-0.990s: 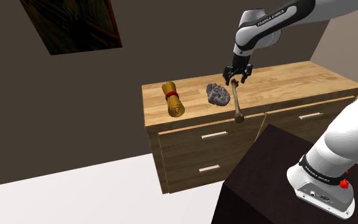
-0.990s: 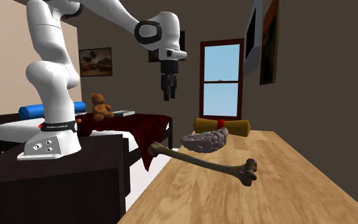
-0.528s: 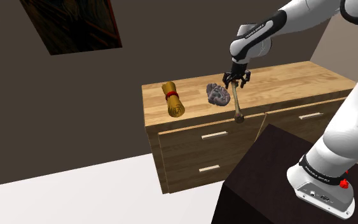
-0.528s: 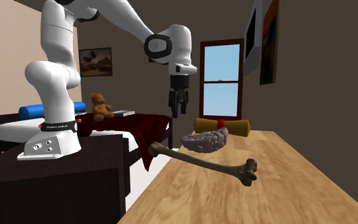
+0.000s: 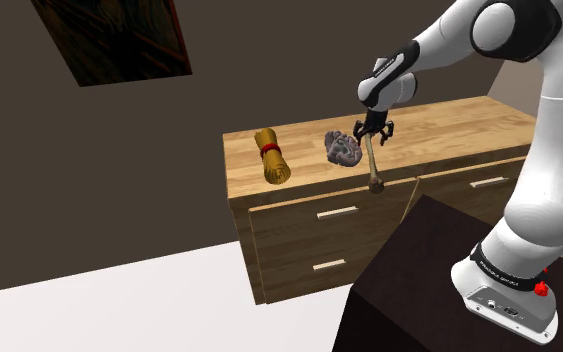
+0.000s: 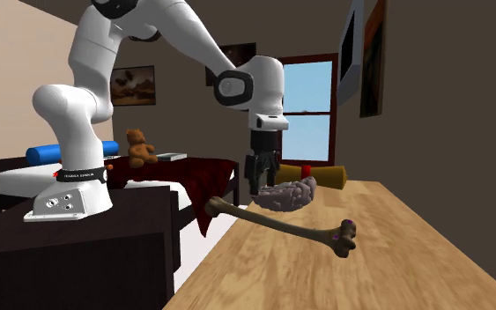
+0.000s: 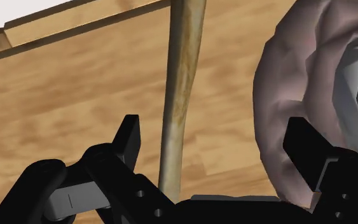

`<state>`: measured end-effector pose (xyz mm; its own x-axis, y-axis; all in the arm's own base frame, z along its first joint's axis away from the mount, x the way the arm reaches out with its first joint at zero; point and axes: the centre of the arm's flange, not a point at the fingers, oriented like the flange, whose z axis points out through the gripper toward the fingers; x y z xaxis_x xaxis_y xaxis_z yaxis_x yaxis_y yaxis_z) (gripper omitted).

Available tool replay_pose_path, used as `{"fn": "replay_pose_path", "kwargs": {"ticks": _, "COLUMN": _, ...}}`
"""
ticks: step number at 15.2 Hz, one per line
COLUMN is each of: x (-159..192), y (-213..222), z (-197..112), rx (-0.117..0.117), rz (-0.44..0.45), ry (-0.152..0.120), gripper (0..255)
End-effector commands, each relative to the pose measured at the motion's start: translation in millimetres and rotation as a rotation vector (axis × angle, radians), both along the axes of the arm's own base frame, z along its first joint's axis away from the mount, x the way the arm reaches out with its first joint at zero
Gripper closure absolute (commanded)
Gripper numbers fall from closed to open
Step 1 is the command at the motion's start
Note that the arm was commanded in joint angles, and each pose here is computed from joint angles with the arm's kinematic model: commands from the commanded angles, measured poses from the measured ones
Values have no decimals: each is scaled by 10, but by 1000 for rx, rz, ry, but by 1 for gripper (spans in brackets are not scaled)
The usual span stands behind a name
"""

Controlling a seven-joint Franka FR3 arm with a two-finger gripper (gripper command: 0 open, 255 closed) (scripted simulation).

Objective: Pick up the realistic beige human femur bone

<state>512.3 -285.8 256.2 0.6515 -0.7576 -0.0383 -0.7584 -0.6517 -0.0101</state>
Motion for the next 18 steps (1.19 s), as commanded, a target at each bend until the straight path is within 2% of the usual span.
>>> {"fn": "replay_pose_path", "kwargs": {"ticks": 1, "x": 34, "y": -191, "z": -186, "rx": -3, "rz": -44, "ry": 6, "gripper": 0}}
{"fn": "replay_pose_path", "kwargs": {"ticks": 3, "x": 52, "y": -380, "z": -368, "rx": -5, "rz": -88, "ry": 13, "gripper": 0}}
{"fn": "replay_pose_path", "kwargs": {"ticks": 11, "x": 52, "y": -380, "z": -768, "rx": -5, "rz": -88, "ry": 13, "gripper": 0}}
{"fn": "replay_pose_path", "kwargs": {"ticks": 13, "x": 52, "y": -380, "z": -768, "rx": -5, "rz": -88, "ry": 13, "gripper": 0}}
{"fn": "replay_pose_path", "kwargs": {"ticks": 14, "x": 54, "y": -376, "z": -768, "rx": -5, "rz": -88, "ry": 13, "gripper": 255}}
{"fn": "replay_pose_path", "kwargs": {"ticks": 18, "x": 56, "y": -378, "z": -768, "rx": -5, "rz": -88, "ry": 13, "gripper": 255}}
